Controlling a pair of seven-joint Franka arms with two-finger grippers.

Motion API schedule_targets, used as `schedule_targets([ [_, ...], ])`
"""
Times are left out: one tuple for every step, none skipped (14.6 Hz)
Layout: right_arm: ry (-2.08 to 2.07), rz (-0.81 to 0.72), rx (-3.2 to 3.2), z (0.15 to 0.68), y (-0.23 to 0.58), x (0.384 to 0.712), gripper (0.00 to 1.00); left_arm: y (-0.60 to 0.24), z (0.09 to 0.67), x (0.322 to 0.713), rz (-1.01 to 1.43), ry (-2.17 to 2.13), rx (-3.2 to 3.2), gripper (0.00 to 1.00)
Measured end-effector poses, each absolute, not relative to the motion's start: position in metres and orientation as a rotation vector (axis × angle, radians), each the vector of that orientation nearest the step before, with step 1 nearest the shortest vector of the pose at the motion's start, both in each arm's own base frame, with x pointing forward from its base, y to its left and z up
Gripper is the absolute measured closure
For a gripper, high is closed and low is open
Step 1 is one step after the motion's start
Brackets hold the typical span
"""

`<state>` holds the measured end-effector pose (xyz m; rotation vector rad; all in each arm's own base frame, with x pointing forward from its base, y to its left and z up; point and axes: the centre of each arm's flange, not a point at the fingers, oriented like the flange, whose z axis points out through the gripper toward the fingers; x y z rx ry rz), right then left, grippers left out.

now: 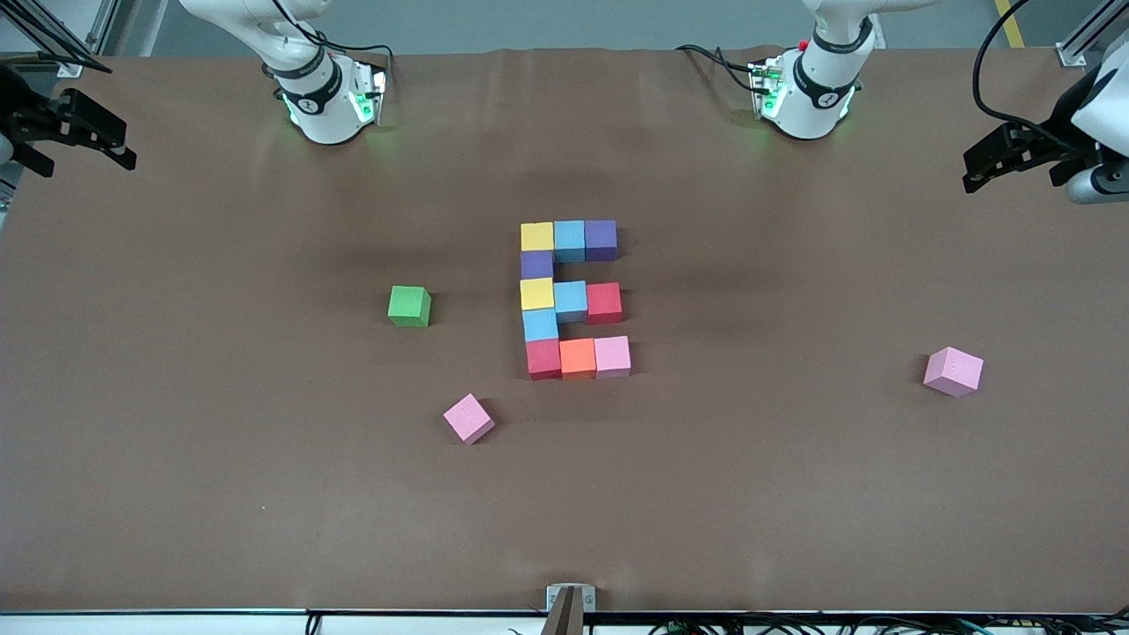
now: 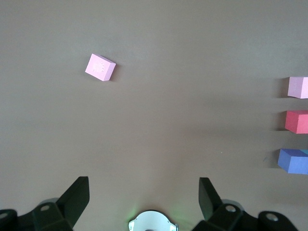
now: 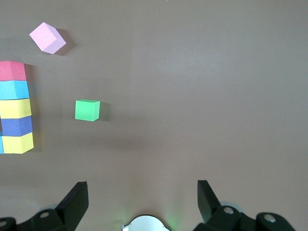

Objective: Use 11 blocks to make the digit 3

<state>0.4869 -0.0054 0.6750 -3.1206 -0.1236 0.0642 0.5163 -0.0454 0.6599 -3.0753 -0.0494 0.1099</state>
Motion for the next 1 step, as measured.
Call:
schedule_targets([
  [-0.124,0.064,-3.121,0.675,-0.0054,0.4869,0.0,-0.0455,0.6596,0.5167,0.11,-0.049,-3.075,0.0],
])
